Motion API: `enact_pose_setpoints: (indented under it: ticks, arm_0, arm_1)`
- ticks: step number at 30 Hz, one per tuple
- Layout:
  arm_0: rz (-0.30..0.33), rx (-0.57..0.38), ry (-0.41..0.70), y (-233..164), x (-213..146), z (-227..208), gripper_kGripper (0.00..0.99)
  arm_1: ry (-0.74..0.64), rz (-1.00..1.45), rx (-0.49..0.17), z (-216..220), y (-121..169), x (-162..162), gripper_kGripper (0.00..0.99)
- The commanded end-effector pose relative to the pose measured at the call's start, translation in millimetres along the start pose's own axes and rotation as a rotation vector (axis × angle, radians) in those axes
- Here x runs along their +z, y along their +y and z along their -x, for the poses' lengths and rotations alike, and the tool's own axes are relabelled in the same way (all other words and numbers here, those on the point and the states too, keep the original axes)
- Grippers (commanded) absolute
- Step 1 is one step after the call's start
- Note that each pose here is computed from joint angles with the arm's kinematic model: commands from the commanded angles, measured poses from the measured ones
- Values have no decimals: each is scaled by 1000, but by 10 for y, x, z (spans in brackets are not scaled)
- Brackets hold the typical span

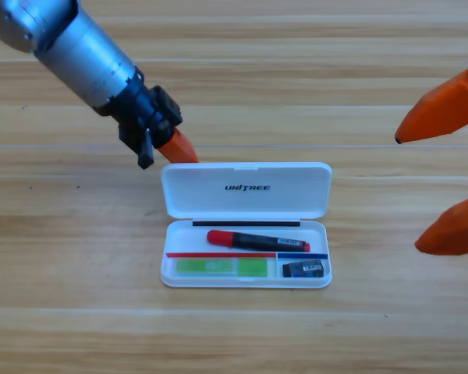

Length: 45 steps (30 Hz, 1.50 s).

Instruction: Clean up eraser and pencils

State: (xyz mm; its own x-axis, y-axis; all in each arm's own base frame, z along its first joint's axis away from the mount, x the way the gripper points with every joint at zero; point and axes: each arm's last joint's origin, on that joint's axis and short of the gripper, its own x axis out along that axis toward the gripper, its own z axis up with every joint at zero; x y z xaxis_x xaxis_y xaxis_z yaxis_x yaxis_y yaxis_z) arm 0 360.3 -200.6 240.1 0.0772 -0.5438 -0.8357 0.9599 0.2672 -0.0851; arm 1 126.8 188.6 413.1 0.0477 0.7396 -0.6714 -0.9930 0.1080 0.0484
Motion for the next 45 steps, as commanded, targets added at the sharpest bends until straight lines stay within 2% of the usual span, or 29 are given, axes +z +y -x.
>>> enact_pose_setpoints:
  ticks: [1, 11, 45]
  arm_0:
    - [-26, -37, 26, -273, 62, -12, 0]
    - [-44, -66, 68, -481, 25, -164, 0]
    - [-113, -112, 130, -813, -57, -703, 0]
  arm_1:
    - [-15, -7, -2, 40, -9, -61, 988]
    - [-16, -9, 9, 25, -13, -59, 988]
    - [-18, -14, 40, -14, -15, -42, 988]
